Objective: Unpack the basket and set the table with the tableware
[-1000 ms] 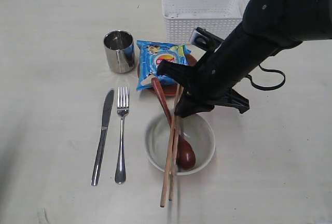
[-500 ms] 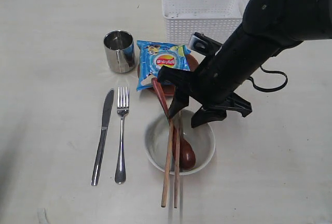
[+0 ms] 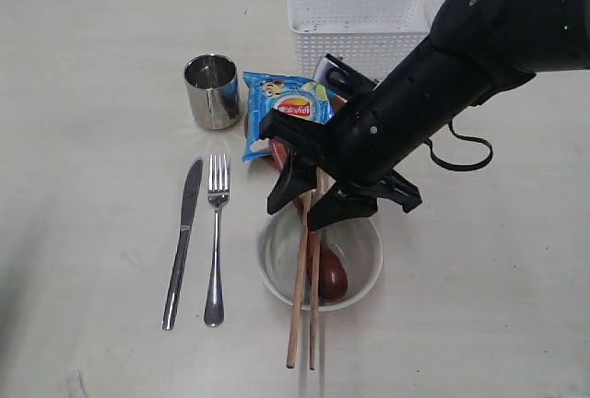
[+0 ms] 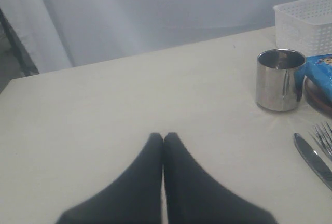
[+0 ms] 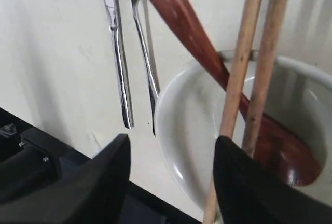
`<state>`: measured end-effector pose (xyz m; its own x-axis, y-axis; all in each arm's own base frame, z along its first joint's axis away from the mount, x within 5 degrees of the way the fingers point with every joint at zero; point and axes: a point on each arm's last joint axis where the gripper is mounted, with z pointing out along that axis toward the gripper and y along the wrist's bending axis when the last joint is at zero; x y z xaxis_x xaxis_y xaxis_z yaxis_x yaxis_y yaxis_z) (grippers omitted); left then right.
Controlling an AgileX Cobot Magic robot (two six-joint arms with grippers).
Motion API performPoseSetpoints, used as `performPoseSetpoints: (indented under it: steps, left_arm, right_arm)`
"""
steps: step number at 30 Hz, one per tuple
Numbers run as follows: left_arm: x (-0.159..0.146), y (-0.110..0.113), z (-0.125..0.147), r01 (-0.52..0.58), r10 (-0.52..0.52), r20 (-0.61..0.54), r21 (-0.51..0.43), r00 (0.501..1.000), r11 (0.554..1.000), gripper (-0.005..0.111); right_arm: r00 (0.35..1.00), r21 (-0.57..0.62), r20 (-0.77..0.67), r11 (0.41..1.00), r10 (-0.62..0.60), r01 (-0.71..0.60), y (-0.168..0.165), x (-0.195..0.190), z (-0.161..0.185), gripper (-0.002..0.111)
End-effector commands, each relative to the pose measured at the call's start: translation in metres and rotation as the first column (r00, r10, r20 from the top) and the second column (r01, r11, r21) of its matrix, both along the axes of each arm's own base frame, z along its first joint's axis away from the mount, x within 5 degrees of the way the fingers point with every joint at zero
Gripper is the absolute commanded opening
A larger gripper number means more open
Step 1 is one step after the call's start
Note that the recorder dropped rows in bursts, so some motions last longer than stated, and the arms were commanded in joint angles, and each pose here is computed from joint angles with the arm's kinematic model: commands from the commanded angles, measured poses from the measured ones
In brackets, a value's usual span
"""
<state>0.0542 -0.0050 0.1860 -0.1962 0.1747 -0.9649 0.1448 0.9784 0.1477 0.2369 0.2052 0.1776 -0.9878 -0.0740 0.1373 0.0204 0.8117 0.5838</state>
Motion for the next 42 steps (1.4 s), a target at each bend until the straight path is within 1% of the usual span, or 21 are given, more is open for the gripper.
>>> performPoseSetpoints:
  steps: [1,5,7,11,12,13,17,19,22,23,24,26,30,33,42]
  left_arm:
    - [0.000,0.000,0.000,-0.005,0.005,0.008,-0.008,1.000,1.000,0.000]
    - [0.000,0.000,0.000,-0.005,0.005,0.008,-0.008,1.000,1.000,0.000]
    - [0.000,0.000,0.000,-0.005,0.005,0.008,-0.008,1.000,1.000,0.000]
    - [0.000,0.000,0.000,-0.005,0.005,0.008,-0.008,1.000,1.000,0.000]
    - [0.000,0.000,0.000,-0.005,0.005,0.008,-0.008,1.000,1.000,0.000]
    - [0.000,0.000,0.000,-0.005,0.005,0.008,-0.008,1.000,1.000,0.000]
    - [0.000,0.000,0.000,-0.005,0.005,0.008,-0.008,1.000,1.000,0.000]
    - [0.000,0.000,0.000,-0.005,0.005,0.008,-0.008,1.000,1.000,0.000]
    - [0.000,0.000,0.000,-0.005,0.005,0.008,-0.008,1.000,1.000,0.000]
    - [0.000,0.000,0.000,-0.005,0.005,0.008,-0.008,1.000,1.000,0.000]
    - [0.000,0.000,0.000,-0.005,0.005,0.008,-0.008,1.000,1.000,0.000]
    - [0.000,0.000,0.000,-0.005,0.005,0.008,-0.008,1.000,1.000,0.000]
    - [0.000,0.000,0.000,-0.005,0.005,0.008,-0.008,1.000,1.000,0.000]
    - [0.000,0.000,0.000,-0.005,0.005,0.008,-0.008,1.000,1.000,0.000]
    - [0.000,0.000,0.000,-0.005,0.005,0.008,-0.008,1.000,1.000,0.000]
  right_arm:
    - [0.995,0.022,0.035,0.995,0.095,-0.096,0.004,0.002,0.013,0.047]
    - [0.986,-0.008,0.100,0.991,0.133,-0.133,0.002,0.006,0.027,0.043]
    - [0.980,-0.003,0.139,0.990,0.139,-0.140,0.002,0.008,0.037,0.038]
    - [0.937,-0.031,0.301,0.984,0.179,-0.178,-0.005,0.007,0.078,0.013]
    - [0.917,-0.042,0.354,0.983,0.182,-0.179,-0.009,0.005,0.091,0.004]
    - [0.895,-0.054,0.408,0.983,0.183,-0.176,-0.013,0.002,0.105,0.000]
    - [0.774,-0.085,0.616,0.989,0.148,-0.123,-0.035,-0.014,0.156,0.000]
    - [0.685,-0.083,0.718,0.992,0.125,-0.094,-0.048,-0.026,0.180,0.000]
    - [0.555,-0.066,0.827,0.996,0.090,-0.064,-0.066,-0.046,0.211,0.000]
    - [0.522,-0.056,0.849,0.997,0.078,-0.057,-0.071,-0.053,0.219,0.000]
    - [0.479,-0.027,0.877,0.998,0.048,-0.051,-0.077,-0.062,0.230,0.000]
    - [0.424,0.014,0.906,0.999,0.007,-0.047,-0.086,-0.077,0.243,0.000]
    - [0.331,0.070,0.942,0.996,-0.049,-0.053,-0.105,-0.107,0.265,0.000]
    - [0.273,0.102,0.958,0.993,-0.083,-0.057,-0.117,-0.126,0.275,0.000]
    - [0.119,0.188,0.977,0.979,-0.178,-0.080,-0.150,-0.180,0.296,0.000]
